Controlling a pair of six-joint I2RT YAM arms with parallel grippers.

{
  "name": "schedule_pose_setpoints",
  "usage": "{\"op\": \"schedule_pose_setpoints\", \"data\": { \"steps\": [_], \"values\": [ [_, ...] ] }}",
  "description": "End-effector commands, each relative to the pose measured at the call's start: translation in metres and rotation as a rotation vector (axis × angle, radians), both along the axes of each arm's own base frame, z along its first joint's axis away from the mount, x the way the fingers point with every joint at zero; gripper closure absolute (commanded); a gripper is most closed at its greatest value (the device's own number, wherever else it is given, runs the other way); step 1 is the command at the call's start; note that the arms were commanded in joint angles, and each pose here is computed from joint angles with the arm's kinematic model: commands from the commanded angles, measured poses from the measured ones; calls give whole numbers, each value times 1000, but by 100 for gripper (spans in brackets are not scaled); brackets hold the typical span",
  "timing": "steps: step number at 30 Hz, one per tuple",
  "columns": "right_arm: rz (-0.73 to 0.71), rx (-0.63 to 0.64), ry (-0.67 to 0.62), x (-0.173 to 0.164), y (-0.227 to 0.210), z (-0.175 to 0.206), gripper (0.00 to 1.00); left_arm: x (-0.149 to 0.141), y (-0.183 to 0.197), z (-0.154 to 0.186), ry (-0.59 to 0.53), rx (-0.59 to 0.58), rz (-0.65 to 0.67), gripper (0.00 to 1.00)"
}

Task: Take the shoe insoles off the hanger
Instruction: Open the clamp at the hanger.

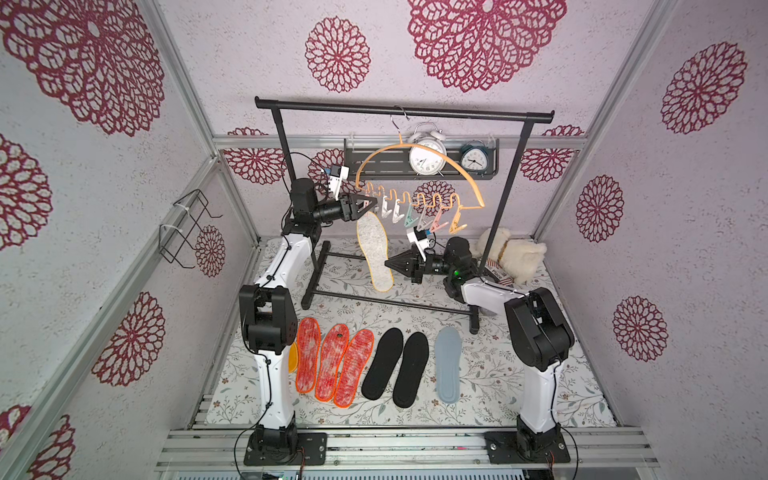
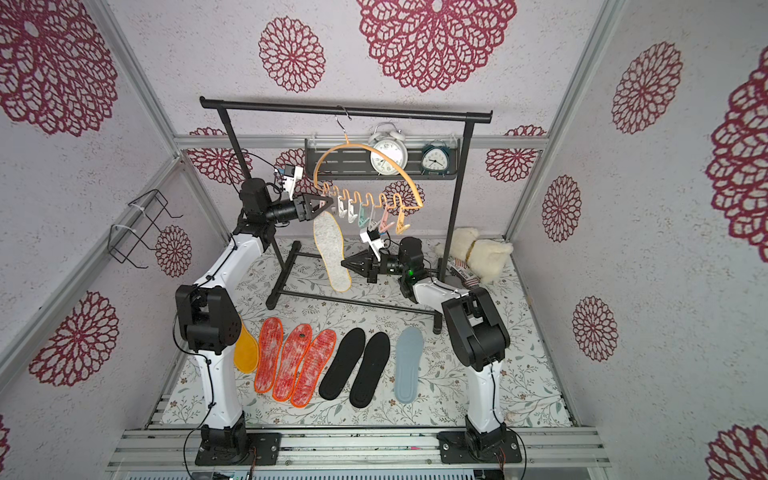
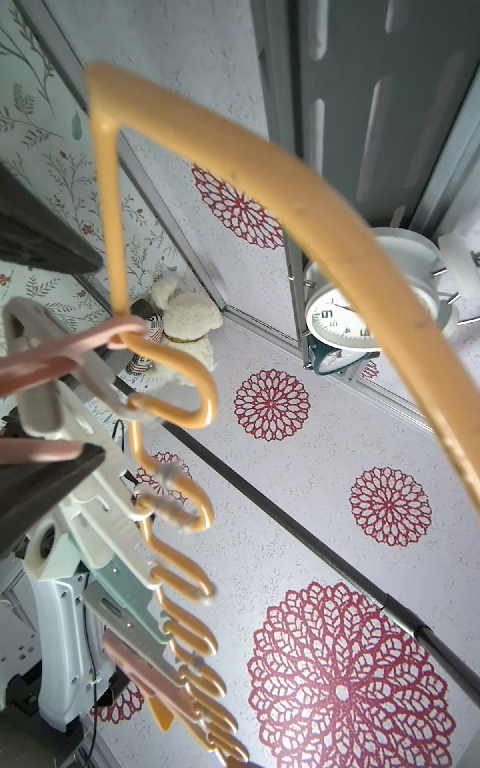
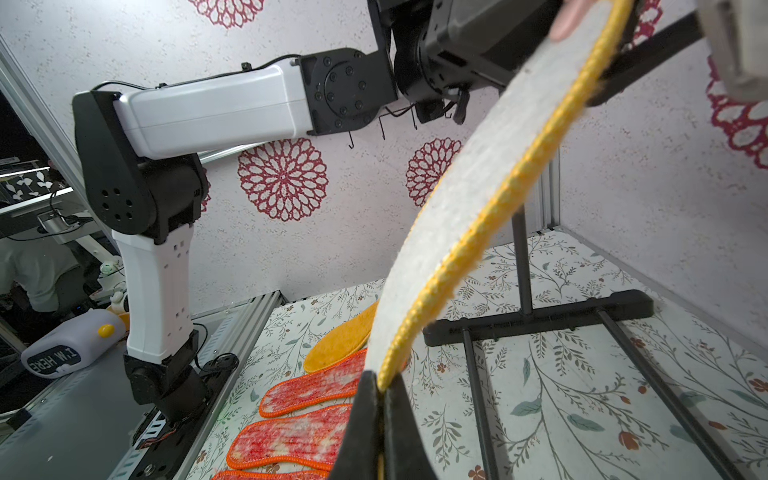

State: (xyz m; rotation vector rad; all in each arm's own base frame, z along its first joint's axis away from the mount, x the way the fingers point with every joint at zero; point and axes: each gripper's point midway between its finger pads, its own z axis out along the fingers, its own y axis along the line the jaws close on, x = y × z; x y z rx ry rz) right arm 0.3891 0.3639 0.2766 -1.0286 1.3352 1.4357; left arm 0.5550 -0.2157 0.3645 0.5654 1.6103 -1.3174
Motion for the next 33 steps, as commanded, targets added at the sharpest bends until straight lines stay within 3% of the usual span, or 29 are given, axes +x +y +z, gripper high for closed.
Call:
{"op": "schedule_pose_setpoints", "data": {
  "steps": [1, 7, 14, 18, 23, 29, 33],
  "values": [
    [26, 26, -73, -10, -4, 26, 100, -1, -6, 8, -35, -33, -26, 45],
    [19, 26, -75, -8, -4, 26, 100, -2, -8, 3, -15, -32, -27, 76],
    [1, 20, -63, -4, -4, 20, 100, 1, -7, 6, -21, -30, -2, 99],
    [-67, 8, -28, 3, -9, 7, 100, 4, -5, 6, -21, -20, 25, 100],
    [-268, -93, 39, 12, -28, -27, 100, 7, -1, 4, -20, 7, 60, 100],
    [-444, -255, 109, -16, -68, -48, 100, 12, 7, 2, -15, 30, 110, 100],
    [-669, -416, 231, -40, -114, -55, 100, 16, 16, -2, -4, 59, 159, 100]
  ]
}}
